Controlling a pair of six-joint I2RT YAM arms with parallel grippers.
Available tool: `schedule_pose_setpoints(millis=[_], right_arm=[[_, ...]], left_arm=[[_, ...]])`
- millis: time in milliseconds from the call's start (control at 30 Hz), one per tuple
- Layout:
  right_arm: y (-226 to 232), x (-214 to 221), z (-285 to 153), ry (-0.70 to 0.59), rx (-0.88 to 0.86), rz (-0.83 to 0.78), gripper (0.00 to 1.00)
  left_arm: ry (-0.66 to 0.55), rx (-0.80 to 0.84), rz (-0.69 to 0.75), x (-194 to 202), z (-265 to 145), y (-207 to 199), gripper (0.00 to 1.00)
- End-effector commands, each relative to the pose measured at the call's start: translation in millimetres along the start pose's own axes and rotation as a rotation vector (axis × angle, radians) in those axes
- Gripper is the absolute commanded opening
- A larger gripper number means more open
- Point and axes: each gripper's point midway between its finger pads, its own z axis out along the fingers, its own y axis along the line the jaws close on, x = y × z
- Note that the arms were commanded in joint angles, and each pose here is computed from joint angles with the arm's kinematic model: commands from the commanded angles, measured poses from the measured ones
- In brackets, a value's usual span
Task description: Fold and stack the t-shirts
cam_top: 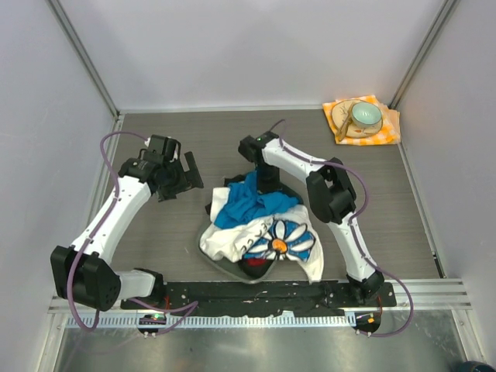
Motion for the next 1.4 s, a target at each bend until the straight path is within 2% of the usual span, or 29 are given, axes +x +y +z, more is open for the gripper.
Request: schedule_pose_setpoints(millis=[0, 33, 67, 133, 233, 367, 467, 500, 600, 633, 700, 767, 967, 1067, 1367], right_arm=[[48.5, -167.2, 26.1, -0.436, -0.191, 0.224, 0.01], [52.8, -185.2, 8.7, -0.473, -0.232, 0.241, 0.01], [51.5, -188.4, 19.5, -0.452, -0.218, 0.246, 0.01], [49.0, -213.2, 0.5, -0.494, -0.261, 0.280, 0.01], [43.4, -230.8, 3.5, -0.487, -0.292, 0.316, 0.01], [46.6, -231.8, -2.1, -0.472, -0.341, 0.297, 0.01], [44.1, -233.4, -25.4, -0.523, -0.366, 0.261, 0.21], [42.7, -234.5, -34.0, -0.544, -0.371, 0.254, 0.41], [35.7, -236.5, -75.6, -0.626, -0.398, 0.217, 0.66], [30.8, -237.0, -99.7, -0.671, -0.407, 0.198, 0.70], [24.7, -236.1, -121.4, -0.716, -0.402, 0.186, 0.75], [13.7, -232.5, -150.3, -0.765, -0.403, 0.173, 0.77], [-6.9, -208.4, -187.3, -0.826, -0.309, 0.127, 0.79], [-7.4, -193.0, -188.5, -0.804, -0.302, 0.115, 0.79], [5.4, -161.8, -156.8, -0.726, -0.249, 0.055, 0.79]], left_arm=[[-0.057, -0.006, 0.001, -19.3, -4.2, -2.5, 1.00], [-0.060, -0.010, 0.000, -19.9, -3.7, -2.0, 1.00], [-0.063, -0.014, -0.005, -20.7, -2.8, -1.1, 1.00], [-0.064, -0.019, -0.008, -21.7, -1.7, -0.6, 1.00], [-0.068, -0.030, -0.015, -23.7, 2.4, 1.4, 1.00], [-0.063, -0.036, -0.026, -25.7, 6.0, 1.9, 1.00], [-0.072, -0.042, -0.028, -28.8, 8.3, 2.1, 1.00], [-0.079, -0.044, -0.030, -30.3, 8.1, 2.0, 1.00], [-0.082, -0.042, -0.039, -32.3, 8.4, 0.0, 1.00], [-0.086, -0.040, -0.044, -33.5, 7.7, -0.3, 1.00], [-0.090, -0.039, -0.047, -34.5, 8.3, -0.8, 1.00], [-0.090, -0.037, -0.048, -34.9, 8.8, -1.4, 1.00], [-0.078, -0.036, -0.053, -32.3, 14.6, -1.4, 1.00], [-0.077, -0.037, -0.053, -31.7, 16.9, -1.0, 1.00], [-0.071, -0.036, -0.049, -31.5, 21.8, -1.6, 1.00]])
